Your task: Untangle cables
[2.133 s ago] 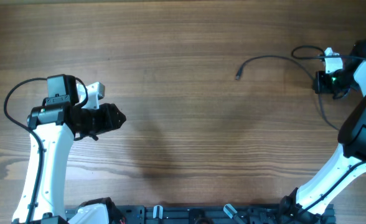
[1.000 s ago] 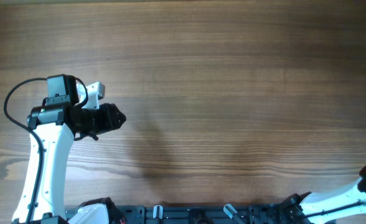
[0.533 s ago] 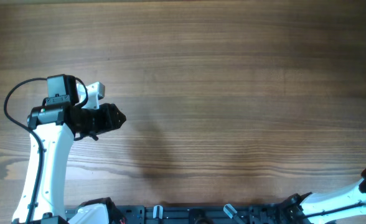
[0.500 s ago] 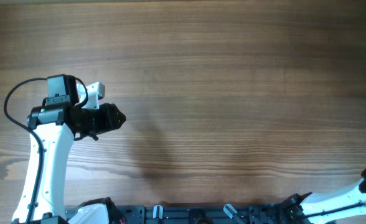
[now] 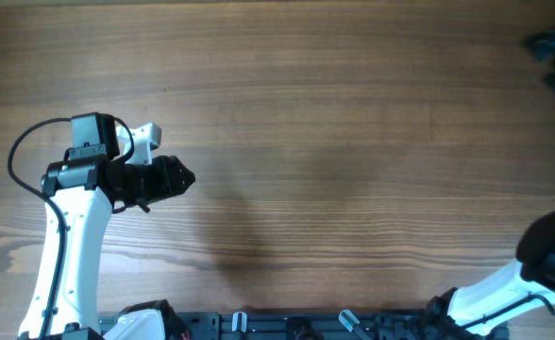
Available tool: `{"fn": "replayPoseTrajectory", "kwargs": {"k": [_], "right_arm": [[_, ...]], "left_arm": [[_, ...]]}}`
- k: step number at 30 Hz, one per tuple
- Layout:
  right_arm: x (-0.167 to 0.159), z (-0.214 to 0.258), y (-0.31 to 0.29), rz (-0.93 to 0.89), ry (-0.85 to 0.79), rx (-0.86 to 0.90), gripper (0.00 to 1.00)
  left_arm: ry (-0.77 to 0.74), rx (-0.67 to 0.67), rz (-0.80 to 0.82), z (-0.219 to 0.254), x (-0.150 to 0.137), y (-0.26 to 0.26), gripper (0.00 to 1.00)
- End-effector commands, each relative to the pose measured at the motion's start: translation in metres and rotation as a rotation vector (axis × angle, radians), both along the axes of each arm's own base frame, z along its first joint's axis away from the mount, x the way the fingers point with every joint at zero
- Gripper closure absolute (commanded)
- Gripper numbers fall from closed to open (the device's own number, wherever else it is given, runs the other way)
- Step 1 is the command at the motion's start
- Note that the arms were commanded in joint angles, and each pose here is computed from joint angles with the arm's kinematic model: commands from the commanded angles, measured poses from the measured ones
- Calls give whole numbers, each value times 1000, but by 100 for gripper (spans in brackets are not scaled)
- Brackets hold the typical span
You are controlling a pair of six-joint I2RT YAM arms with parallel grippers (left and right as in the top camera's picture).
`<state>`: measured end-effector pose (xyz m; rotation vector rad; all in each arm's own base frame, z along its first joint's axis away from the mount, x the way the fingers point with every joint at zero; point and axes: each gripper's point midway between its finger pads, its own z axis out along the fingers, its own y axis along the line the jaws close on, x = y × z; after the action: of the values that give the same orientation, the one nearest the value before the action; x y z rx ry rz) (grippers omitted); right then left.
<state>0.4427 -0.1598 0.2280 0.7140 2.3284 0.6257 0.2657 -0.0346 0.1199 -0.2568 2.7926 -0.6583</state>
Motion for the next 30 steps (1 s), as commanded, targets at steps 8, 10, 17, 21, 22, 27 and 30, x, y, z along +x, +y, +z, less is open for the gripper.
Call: {"fn": "replayPoseTrajectory", "kwargs": {"k": [8,10,17,21,22,27,30], "right_arm": [[-62,-41,187,861,206,-229,0],[-81,-47,195,888,300,-229,0],[-125,-40,187,712,577,-310,0],[-147,9,190,671,420,-365,0],[-153,25,190,658,361,-386,0],[-195,102,191,577,46,-493,0],[-228,139,192,529,-129,-549,0]], "left_arm": [[10,-24,-47,2,-11,-6,47],[6,-42,-52,5,-13,-9,49],[-114,-27,-57,34,-18,-11,49],[-249,2,-64,64,-29,-13,45],[-288,11,-68,72,-33,-14,43],[-486,61,-79,111,-59,-18,37],[-580,81,-80,127,-74,-20,37]]}}
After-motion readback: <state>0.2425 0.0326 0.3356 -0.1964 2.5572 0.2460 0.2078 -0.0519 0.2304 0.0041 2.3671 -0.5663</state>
